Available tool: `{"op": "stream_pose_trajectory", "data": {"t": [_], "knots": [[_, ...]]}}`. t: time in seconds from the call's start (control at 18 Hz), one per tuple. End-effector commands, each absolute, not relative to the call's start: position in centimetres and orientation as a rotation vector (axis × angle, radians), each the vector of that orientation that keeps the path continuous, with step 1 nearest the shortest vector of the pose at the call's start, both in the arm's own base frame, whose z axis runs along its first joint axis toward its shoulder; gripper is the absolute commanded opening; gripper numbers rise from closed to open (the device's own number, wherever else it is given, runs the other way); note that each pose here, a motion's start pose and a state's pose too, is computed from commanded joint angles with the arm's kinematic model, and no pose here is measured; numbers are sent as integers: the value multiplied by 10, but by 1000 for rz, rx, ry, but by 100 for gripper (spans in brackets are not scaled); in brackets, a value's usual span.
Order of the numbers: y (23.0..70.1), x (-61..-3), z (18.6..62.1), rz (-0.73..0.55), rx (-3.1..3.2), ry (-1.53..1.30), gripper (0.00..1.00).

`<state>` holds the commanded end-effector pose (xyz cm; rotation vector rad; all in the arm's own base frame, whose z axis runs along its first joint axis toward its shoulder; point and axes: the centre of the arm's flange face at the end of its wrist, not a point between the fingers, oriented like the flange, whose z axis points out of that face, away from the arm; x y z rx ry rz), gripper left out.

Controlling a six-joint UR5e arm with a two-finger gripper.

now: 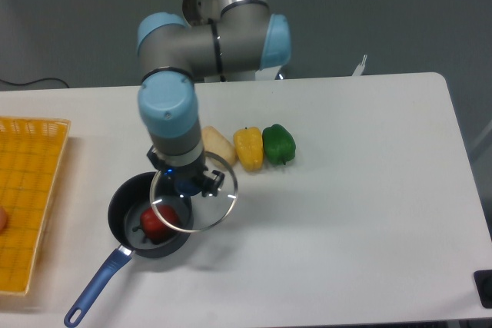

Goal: Close the pot lid
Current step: 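Carry the glass lid over the dark blue saucepan, then lower the glass lid onto the saucepan rim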

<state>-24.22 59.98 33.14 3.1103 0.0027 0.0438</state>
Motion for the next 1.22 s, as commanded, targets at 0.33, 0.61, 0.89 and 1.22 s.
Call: {"op": "stream_pose_trajectory", "data": {"t": [0.33,0.61,0.89,1.22], "knots": [[610,-224,333,44,3119,-19,52],[624,-209,327,19,3148,-22,52],[631,-199,321,18,3155,-34,52],[634,-191,318,38,3155,-29,52]]}}
